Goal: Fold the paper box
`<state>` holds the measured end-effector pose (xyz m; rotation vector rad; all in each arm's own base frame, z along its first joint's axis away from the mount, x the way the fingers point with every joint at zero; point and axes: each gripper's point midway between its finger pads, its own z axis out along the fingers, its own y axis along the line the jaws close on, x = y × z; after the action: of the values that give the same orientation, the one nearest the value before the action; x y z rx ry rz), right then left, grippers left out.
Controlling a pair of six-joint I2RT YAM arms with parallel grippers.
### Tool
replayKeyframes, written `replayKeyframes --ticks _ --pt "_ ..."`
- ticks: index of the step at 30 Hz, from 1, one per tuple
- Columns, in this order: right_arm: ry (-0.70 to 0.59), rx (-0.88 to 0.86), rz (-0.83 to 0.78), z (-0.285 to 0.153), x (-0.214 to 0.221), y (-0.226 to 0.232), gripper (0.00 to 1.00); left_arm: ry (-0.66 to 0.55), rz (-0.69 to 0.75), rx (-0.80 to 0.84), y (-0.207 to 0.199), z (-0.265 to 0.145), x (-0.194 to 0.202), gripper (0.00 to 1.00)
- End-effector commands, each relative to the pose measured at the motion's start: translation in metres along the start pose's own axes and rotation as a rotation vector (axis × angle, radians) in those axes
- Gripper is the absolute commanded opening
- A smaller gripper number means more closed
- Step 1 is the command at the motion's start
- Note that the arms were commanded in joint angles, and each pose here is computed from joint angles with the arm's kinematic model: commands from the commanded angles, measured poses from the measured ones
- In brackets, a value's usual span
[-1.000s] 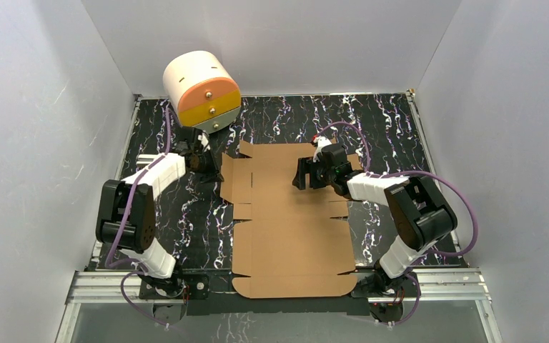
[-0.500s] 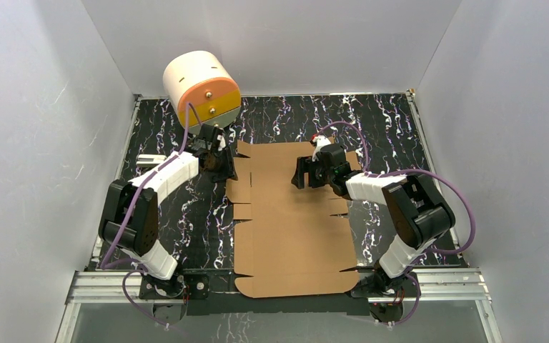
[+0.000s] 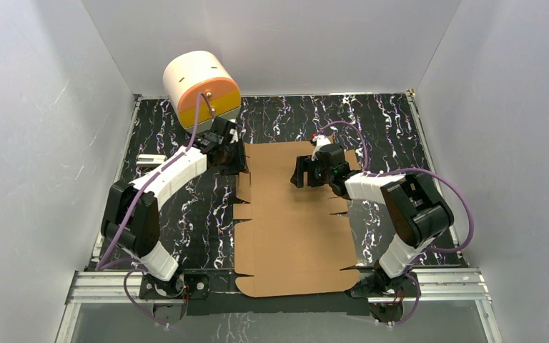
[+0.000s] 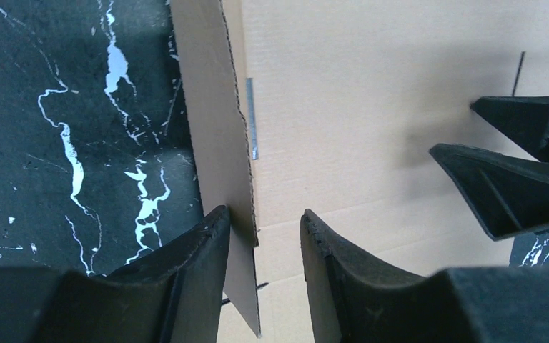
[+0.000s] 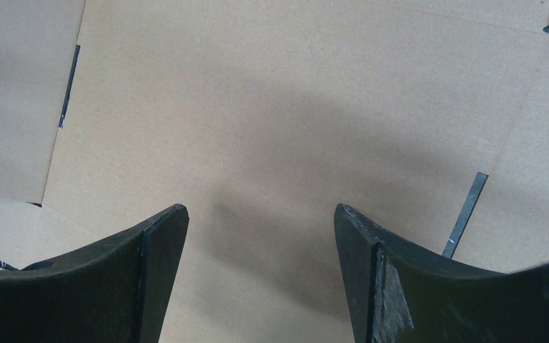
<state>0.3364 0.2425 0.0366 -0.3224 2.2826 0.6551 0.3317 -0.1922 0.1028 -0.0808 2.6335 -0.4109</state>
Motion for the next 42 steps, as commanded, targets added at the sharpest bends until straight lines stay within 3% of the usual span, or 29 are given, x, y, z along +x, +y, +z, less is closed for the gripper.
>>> replayKeyframes --ticks 1,29,38,42 --pt "0.091 0.032 0.03 0.006 0.027 -0.005 0.84 -0.015 0.028 -0.004 -0.016 -0.012 -0.007 0.38" --pt "0.102 0.04 0.043 0.009 0.031 -0.002 0.84 0.052 0.121 0.001 -0.071 0.035 0.016 0.38" --pt "0.087 0.015 0.03 0.003 0.02 0.005 0.84 -0.114 0.109 -0.03 -0.059 -0.014 -0.011 0.4" --pt "0.072 -0.01 0.018 -0.002 0.011 0.012 0.86 -0.153 0.036 -0.024 -0.036 -0.033 -0.008 0.49"
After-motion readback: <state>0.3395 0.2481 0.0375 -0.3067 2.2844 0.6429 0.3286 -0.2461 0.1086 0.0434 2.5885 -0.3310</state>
